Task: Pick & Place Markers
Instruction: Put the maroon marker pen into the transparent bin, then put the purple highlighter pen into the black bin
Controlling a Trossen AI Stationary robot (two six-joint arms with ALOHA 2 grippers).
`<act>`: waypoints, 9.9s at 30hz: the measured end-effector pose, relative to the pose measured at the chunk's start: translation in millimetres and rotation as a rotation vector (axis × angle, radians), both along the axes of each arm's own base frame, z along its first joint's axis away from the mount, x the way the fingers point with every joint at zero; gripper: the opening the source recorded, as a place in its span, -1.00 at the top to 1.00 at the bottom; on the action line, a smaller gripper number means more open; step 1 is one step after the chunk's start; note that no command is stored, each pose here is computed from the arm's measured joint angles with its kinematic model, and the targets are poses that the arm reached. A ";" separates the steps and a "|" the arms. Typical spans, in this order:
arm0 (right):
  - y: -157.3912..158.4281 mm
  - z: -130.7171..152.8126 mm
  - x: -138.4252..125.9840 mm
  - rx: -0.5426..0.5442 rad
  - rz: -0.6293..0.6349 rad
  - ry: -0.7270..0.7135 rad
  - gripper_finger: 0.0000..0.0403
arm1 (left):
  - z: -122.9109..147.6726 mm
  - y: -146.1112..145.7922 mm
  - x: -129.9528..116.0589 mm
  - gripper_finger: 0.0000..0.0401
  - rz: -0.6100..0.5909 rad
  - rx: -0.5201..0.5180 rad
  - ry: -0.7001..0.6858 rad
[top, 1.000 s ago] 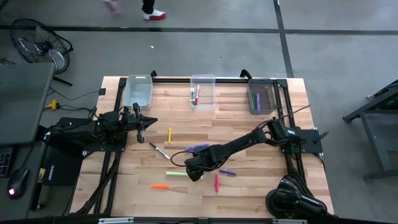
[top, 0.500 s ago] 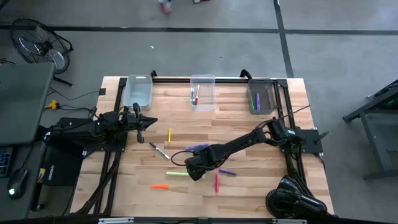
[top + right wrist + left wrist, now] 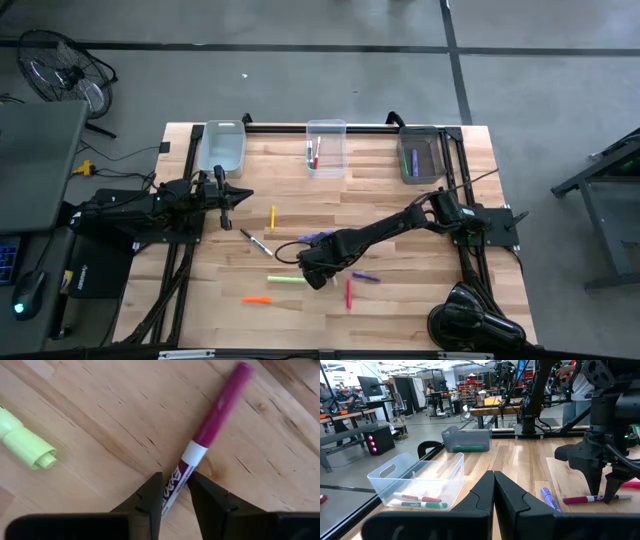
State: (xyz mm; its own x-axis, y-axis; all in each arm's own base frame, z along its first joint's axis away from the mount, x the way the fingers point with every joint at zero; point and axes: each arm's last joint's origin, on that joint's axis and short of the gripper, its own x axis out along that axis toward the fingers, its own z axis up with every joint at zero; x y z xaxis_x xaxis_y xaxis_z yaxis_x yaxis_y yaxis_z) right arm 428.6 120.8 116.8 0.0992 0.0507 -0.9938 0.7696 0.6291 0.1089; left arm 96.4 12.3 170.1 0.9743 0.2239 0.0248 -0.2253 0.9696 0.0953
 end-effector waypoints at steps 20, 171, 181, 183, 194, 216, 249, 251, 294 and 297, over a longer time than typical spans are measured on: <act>0.4 -0.2 -2.8 0.022 0.119 0.030 0.83 | 0.1 0.1 0.0 0.99 0.001 0.000 0.000; -323.8 87.3 -20.5 -0.161 -0.573 -0.519 0.82 | 0.1 0.0 -0.1 0.99 0.001 0.000 -0.001; -327.0 77.2 -21.0 -0.125 -0.614 -0.490 0.83 | 0.1 0.0 0.0 0.99 0.000 0.000 -0.001; -327.9 74.5 -23.7 -0.117 -0.619 -0.459 0.80 | 0.1 0.0 0.0 0.99 0.000 0.000 -0.001; -328.5 72.6 -27.6 -0.109 -0.603 -0.421 0.82 | 0.1 0.1 -0.1 0.99 0.001 0.000 0.000; -327.2 74.1 -24.6 -0.105 -0.412 -0.453 0.67 | 0.0 0.1 0.0 0.99 0.001 0.000 0.000; -220.0 138.5 -18.9 -0.268 0.843 -0.556 0.60 | 0.1 0.0 0.0 0.99 0.001 0.000 0.000; -212.5 137.9 -18.1 -0.269 0.892 -0.551 0.53 | 0.1 0.0 0.0 0.99 0.000 0.000 -0.001; -95.3 44.7 17.7 -0.215 1.166 -0.366 0.09 | 0.1 0.0 0.0 0.99 0.000 0.000 -0.001; -95.6 41.8 19.6 -0.227 1.162 -0.366 0.09 | 0.1 0.0 0.0 0.99 0.000 0.000 0.000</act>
State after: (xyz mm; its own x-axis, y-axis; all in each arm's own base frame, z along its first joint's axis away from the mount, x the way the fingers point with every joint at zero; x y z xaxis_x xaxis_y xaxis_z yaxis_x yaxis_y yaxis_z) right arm 448.2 25.2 158.6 0.3841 0.1242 -0.9149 -0.3096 0.9509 -0.0009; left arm 96.3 12.3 170.2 0.9743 0.2239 0.0252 -0.2253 0.9696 0.0952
